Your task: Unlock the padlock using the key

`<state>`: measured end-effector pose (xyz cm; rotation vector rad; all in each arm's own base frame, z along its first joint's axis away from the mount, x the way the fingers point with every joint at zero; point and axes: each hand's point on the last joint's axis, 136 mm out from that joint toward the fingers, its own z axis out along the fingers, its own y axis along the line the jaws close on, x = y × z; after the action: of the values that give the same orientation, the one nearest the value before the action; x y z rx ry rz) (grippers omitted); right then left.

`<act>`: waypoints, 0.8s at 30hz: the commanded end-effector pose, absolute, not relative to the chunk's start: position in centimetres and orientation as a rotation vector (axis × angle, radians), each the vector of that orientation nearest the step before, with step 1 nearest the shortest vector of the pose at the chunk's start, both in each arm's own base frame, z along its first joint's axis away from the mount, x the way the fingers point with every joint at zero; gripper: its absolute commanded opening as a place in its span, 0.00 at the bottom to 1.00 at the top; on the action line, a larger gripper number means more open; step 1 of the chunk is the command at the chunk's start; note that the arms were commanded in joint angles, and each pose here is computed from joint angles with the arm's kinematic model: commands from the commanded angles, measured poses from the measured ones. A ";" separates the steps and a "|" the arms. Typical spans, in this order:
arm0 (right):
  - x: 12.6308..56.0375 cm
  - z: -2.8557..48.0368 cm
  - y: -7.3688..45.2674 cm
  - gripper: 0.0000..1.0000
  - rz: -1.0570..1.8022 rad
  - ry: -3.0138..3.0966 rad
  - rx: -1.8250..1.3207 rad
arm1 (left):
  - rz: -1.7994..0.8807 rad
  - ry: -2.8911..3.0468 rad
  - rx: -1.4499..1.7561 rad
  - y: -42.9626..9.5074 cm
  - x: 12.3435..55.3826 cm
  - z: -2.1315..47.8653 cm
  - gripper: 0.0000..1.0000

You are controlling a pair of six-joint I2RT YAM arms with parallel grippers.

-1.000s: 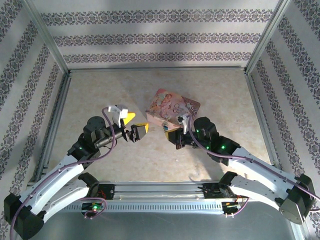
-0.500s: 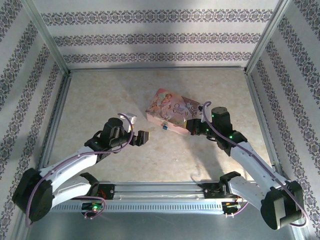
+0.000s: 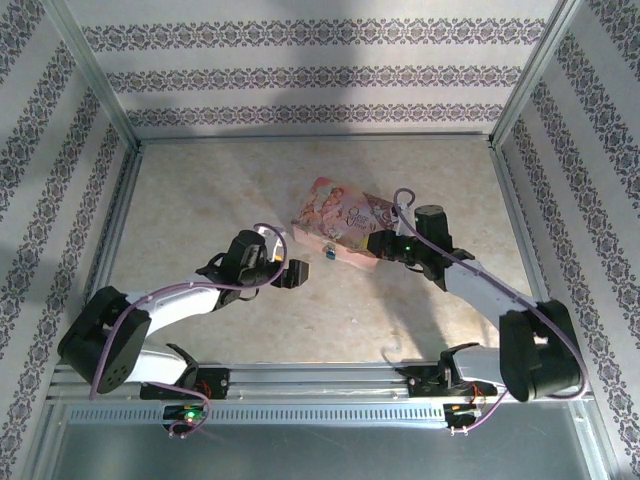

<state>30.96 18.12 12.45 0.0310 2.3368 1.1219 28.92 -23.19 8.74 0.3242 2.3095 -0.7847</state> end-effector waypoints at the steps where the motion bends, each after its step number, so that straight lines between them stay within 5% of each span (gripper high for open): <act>1: 32.3 13.3 18.5 0.00 1.186 2.291 0.072 | -0.891 2.249 0.345 -25.3 29.8 10.5 0.89; 24: 29.4 7.2 17.5 0.00 1.085 2.489 0.176 | -1.009 2.284 0.360 -28.9 32.5 8.7 0.77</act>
<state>31.66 18.15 10.80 0.1221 2.3565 1.1518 31.90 -27.49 7.23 0.3343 2.3414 -0.9469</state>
